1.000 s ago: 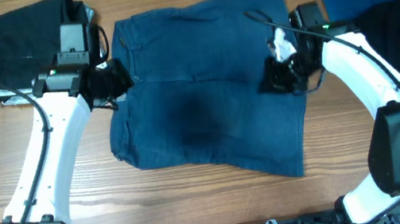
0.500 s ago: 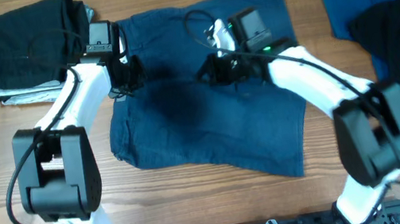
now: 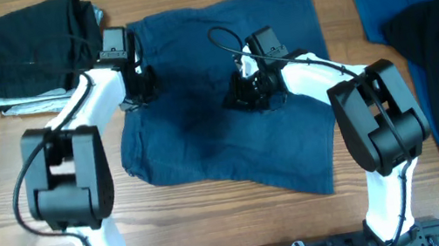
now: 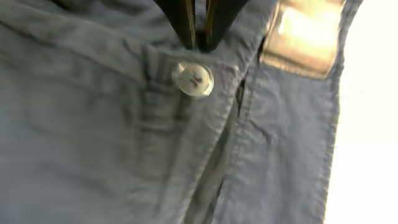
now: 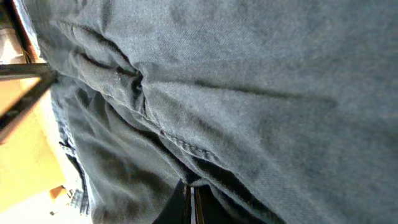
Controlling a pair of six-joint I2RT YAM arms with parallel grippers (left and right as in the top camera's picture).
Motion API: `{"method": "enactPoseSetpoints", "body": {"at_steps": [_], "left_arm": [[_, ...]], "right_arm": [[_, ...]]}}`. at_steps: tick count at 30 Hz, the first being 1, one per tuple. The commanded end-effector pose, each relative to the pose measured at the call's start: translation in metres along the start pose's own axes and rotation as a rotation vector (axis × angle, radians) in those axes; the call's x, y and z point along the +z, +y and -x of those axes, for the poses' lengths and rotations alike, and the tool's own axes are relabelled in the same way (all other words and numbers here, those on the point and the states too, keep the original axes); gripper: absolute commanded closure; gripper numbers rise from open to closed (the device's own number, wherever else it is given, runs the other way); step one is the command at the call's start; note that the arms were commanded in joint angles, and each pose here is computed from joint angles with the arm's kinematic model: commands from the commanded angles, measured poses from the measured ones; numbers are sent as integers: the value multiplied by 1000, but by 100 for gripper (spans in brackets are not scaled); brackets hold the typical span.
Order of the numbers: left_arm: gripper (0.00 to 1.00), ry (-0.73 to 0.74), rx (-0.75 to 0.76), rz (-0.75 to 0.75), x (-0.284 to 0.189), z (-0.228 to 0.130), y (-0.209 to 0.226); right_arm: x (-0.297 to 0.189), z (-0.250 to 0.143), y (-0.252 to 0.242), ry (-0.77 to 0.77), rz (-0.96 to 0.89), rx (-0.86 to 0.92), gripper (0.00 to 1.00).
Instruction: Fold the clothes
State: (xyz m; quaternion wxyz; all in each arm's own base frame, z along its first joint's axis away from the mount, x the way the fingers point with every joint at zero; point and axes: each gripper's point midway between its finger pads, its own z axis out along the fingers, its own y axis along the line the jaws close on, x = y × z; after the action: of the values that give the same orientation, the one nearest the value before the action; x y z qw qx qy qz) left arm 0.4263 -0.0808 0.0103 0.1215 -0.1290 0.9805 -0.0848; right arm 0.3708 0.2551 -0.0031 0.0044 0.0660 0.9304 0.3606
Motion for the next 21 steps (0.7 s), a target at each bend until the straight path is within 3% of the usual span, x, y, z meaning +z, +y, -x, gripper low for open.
{"method": "enactPoseSetpoints", "body": {"at_steps": [1,6,21], "left_arm": [[93,62,5,54,33,-14,15],[94,74,-8,90,40,-15,27],[96,73,-61,102,38,-9,48]], "right_arm": [[5,2,-15,-1,-42,42,96],[-2,-8,-20,64,-18,36,96],[-108,-6,-160,85,-176,259,95]]}}
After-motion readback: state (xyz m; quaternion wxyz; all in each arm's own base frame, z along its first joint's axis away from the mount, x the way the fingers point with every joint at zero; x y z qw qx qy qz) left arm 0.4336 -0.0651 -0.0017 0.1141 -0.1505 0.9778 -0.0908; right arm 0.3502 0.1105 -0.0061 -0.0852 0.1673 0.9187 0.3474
